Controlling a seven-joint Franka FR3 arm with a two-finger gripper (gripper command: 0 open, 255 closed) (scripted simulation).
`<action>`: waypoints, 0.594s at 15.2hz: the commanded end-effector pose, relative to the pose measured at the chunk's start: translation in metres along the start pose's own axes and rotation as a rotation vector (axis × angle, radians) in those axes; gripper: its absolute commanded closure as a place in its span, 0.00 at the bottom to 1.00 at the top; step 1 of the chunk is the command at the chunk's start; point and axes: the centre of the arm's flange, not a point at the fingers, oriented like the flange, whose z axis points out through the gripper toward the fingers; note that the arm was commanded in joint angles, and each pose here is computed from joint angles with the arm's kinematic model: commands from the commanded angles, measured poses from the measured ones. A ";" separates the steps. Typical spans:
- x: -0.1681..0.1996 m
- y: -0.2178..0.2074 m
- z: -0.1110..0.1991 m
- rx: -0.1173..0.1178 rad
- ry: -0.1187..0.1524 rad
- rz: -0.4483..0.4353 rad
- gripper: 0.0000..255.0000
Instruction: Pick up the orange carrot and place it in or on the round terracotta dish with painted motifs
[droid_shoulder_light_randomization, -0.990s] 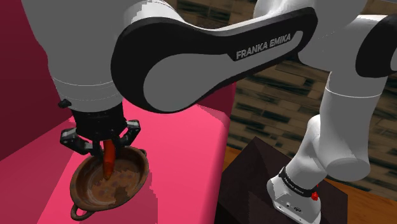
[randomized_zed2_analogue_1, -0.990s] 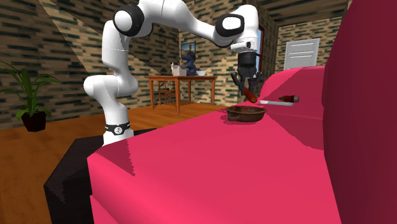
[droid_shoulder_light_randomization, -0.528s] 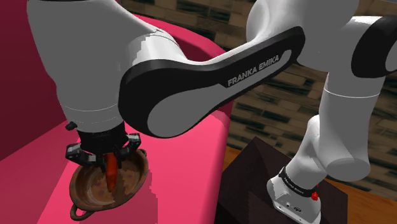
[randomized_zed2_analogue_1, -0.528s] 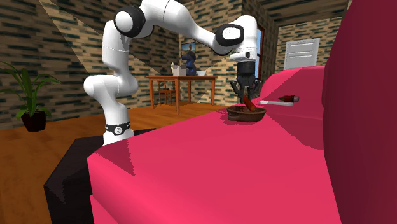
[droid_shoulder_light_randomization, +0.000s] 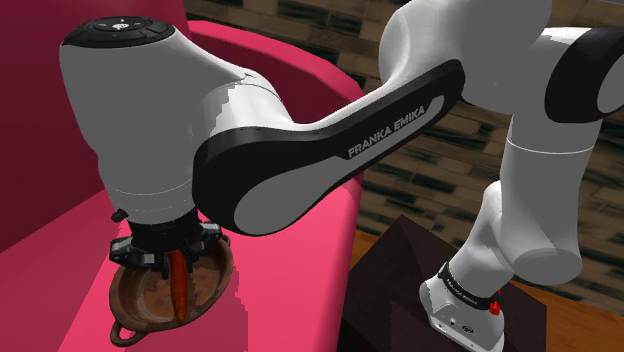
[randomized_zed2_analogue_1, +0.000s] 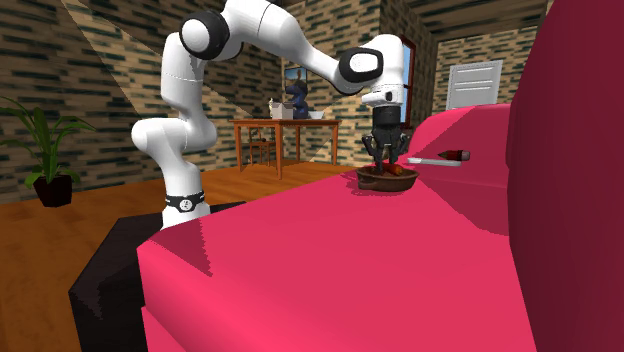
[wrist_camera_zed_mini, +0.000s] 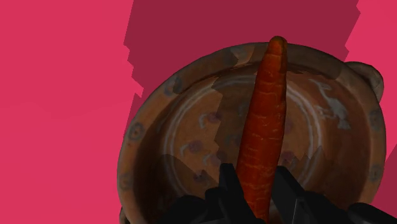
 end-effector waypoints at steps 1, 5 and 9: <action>0.000 0.000 0.000 0.000 0.000 0.000 1.00; 0.000 0.000 0.000 0.000 0.000 0.000 0.00; 0.000 0.000 0.000 0.000 0.000 0.000 0.00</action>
